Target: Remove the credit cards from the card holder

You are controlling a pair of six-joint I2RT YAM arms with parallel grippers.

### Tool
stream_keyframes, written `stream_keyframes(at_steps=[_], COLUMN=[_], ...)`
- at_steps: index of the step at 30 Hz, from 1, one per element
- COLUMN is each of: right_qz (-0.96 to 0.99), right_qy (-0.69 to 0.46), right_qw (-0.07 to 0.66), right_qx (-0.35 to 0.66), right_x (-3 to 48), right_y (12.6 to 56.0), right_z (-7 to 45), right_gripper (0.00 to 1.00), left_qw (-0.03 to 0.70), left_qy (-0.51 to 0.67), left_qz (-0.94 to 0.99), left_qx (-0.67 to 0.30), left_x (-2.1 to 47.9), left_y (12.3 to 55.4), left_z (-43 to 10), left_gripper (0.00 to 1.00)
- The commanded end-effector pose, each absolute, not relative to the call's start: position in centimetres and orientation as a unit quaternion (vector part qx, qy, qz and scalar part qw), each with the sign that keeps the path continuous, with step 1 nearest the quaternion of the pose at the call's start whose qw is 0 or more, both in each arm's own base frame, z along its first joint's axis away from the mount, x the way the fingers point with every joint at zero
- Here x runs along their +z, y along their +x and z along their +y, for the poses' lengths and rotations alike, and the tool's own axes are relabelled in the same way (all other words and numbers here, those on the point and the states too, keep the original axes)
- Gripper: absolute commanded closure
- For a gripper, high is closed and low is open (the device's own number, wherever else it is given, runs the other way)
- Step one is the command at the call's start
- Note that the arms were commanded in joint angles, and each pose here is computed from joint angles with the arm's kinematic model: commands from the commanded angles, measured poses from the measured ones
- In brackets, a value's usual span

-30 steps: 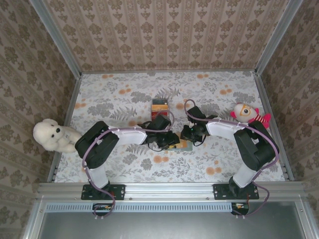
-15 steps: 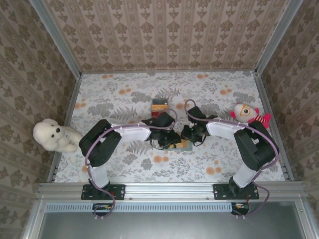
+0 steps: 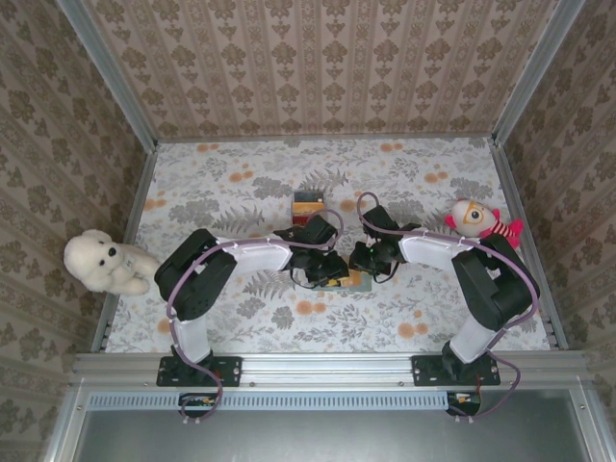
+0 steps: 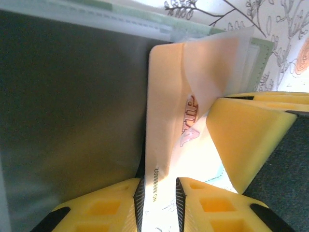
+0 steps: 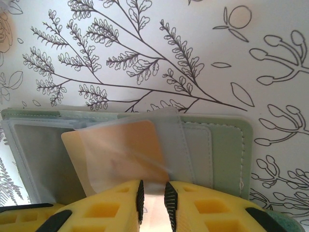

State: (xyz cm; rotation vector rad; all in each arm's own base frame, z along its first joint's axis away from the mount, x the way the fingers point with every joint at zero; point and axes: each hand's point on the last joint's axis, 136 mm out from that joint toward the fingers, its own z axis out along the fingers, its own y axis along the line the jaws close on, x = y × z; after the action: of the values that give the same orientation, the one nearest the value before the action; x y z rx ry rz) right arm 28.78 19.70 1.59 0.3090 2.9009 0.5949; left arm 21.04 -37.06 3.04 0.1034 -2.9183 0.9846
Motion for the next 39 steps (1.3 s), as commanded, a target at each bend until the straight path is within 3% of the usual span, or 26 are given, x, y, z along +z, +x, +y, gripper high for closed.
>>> stream_keyframes(at_steps=[1,9,18,39], right_qz=[0.984,0.983,0.982,0.974], right_qy=[0.132,0.132,0.123,0.127], right_qw=[0.013,0.011,0.016,-0.005], right_qx=[0.118,0.125,0.145,0.19], right_x=[-2.6,-2.3,-1.1,-0.6], right_y=[24.9,25.0,25.3,25.0], right_z=[16.2,16.5,17.0,18.3], right_gripper=[0.75,0.75,0.66,0.65], left_qw=[0.019,-0.013,-0.033,-0.033], left_qy=[0.02,-0.009,-0.018,-0.015], left_qz=[-0.948,-0.941,-0.93,-0.914], left_qx=[0.316,0.339,0.367,0.404], left_x=[1.5,2.6,3.2,3.2], left_y=[21.4,22.1,22.7,23.4], left_z=[-36.6,-36.6,-36.8,-38.1], left_gripper=[0.73,0.73,0.73,0.74])
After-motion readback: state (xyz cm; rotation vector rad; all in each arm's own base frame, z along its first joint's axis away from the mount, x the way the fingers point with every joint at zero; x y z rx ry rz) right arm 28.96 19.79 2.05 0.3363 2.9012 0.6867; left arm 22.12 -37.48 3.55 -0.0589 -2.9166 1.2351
